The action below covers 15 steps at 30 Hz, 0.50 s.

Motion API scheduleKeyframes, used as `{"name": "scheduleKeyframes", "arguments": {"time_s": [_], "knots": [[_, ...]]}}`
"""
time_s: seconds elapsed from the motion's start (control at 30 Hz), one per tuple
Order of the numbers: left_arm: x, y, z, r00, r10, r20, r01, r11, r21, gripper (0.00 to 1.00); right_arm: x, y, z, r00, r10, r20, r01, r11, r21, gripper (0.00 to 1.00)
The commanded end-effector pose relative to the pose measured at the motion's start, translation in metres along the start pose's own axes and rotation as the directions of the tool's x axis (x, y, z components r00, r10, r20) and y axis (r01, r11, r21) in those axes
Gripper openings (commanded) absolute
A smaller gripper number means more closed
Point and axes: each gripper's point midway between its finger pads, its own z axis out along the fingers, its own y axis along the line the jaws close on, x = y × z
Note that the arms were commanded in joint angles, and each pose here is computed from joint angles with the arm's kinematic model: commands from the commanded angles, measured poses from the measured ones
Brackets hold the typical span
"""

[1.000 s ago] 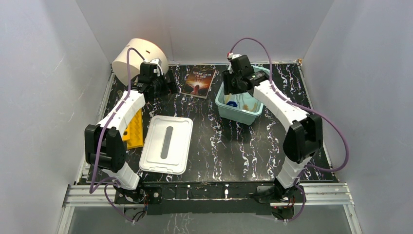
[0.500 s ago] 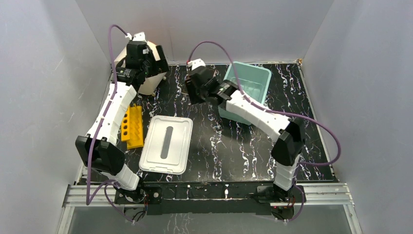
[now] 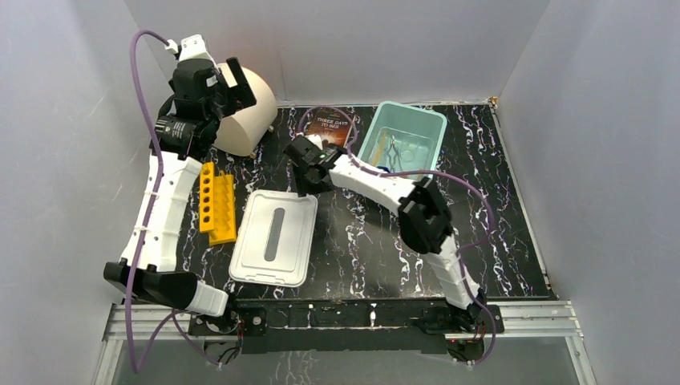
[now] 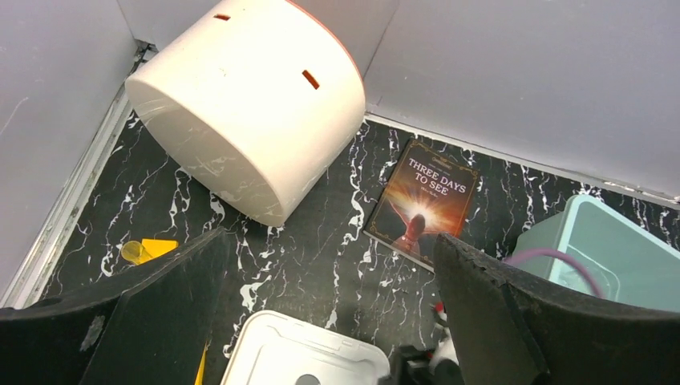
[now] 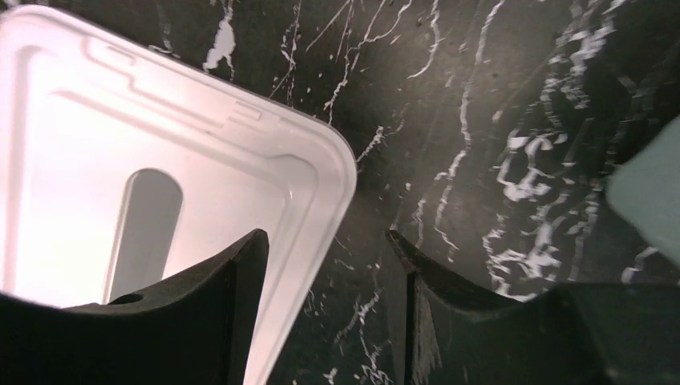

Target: Organize the chemistry lab equipment

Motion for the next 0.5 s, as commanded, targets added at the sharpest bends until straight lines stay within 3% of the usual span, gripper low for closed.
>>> {"name": "scheduleKeyframes", "arguments": {"time_s": [0.0, 0.47], "knots": [[0.000, 0.006, -0.016, 1.000, 0.004, 0.006, -0.004, 1.000, 0.008, 0.98, 0.023, 0.005, 0.009, 0.991, 0.073, -0.108, -0.063, 0.993, 0.099, 0.62], [0.017, -0.004, -0.021, 0.999, 0.037, -0.022, -0.036, 0.998, 0.048, 0.98, 0.065, 0.015, 0.035, 0.973, 0.127, -0.194, -0.103, 0.986, 0.130, 0.53]]}}
